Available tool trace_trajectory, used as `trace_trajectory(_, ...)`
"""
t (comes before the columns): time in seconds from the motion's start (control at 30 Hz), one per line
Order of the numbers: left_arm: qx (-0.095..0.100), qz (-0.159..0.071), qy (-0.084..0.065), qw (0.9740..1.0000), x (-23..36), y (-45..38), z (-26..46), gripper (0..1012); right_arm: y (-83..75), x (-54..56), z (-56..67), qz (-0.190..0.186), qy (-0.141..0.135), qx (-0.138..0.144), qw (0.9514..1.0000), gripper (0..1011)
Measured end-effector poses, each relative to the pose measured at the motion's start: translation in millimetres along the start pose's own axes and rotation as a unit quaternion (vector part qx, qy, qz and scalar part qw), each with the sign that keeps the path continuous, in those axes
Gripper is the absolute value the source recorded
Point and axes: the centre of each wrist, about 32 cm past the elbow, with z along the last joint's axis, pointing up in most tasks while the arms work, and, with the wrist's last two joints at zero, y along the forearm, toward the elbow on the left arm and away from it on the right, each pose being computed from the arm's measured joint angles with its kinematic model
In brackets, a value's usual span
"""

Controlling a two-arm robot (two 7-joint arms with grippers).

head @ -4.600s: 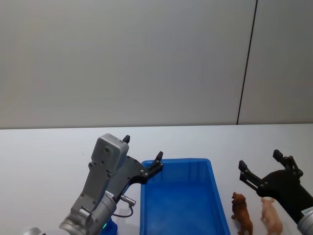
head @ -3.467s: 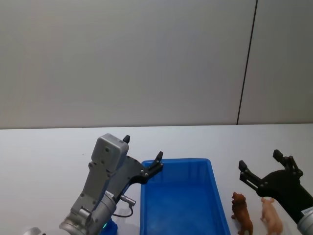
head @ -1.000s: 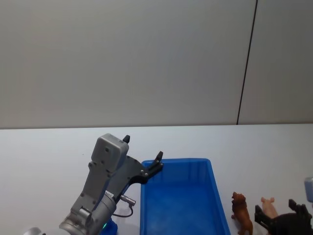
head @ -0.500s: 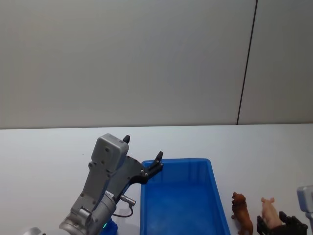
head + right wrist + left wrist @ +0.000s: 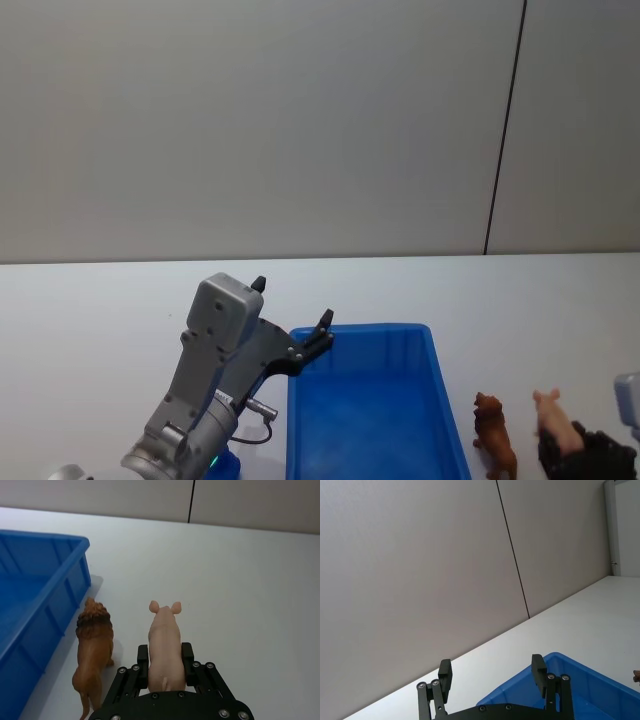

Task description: Pick up the two dolls from the table and place them into the box.

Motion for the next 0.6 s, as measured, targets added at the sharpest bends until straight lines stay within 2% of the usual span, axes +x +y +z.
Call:
trace_trajectory(0.3,0.0,0.0,0.0,1.0,0.0,0.0,0.0,1002,-3.2,-0.9,12.0,0.0,-0.008,0.041,0.9991,378)
trace_trajectory(0.6,0.0,0.0,0.0,1.0,0.0,0.0,0.0,1002,-0.6,-5.9,25.1,0.036,-0.016,0.078,0.9962,378)
